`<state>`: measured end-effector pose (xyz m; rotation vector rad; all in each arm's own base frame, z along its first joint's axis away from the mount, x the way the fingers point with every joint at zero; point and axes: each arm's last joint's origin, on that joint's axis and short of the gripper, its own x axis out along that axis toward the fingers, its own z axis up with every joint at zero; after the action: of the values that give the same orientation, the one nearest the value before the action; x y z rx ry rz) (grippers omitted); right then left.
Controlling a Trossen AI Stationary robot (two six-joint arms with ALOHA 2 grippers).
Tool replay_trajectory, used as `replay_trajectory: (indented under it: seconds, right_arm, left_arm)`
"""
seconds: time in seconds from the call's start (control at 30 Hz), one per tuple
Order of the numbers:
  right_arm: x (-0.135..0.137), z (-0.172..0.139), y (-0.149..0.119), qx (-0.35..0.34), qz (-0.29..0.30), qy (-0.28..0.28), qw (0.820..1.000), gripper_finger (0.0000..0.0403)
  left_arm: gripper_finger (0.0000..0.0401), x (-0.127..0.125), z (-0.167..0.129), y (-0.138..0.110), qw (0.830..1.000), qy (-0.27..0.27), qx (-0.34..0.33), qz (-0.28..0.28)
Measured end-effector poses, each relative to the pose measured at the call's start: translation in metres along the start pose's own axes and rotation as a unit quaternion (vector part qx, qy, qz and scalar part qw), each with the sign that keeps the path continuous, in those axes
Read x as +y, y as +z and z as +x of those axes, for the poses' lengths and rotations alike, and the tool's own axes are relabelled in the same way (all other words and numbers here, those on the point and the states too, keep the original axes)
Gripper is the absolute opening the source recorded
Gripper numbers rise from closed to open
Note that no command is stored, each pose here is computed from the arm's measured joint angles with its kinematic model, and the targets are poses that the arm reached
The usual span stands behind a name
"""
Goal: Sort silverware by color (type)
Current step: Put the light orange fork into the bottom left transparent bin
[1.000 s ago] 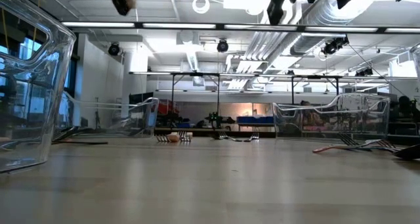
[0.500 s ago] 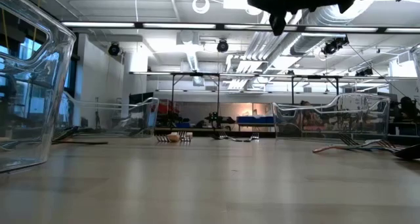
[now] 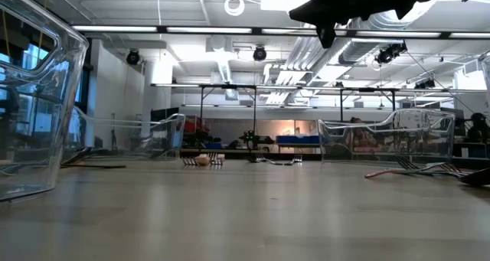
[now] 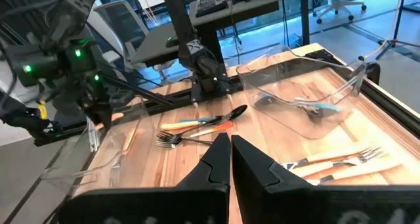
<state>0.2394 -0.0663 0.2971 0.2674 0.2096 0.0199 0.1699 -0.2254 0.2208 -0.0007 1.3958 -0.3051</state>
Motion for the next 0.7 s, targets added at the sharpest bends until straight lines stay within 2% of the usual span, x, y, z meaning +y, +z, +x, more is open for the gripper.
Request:
replay_trajectory:
  seconds: [0.17,0.4,0.63,0.7]
  right_arm:
    - [0.000,0.000,-0.001,0.006,0.004,-0.001,1.000,0.0000]
    - [0.000,0.000,-0.002,0.008,0.004,-0.001,1.000,0.0000]
    - [0.000,0.000,-0.002,0.010,0.005,-0.002,1.000,0.0000]
    - [0.000,0.000,-0.002,0.010,0.005,-0.002,1.000,0.0000]
  left_arm:
    - [0.0040,-0.001,0.025,0.005,0.999,0.021,0.032,0.016]
    - [0.0040,0.004,0.051,0.012,0.996,0.004,0.093,0.011]
    - [0.0041,0.010,0.062,0.016,0.994,0.013,0.106,-0.004]
    - [0.0052,0.011,0.062,0.017,0.994,0.014,0.107,-0.009]
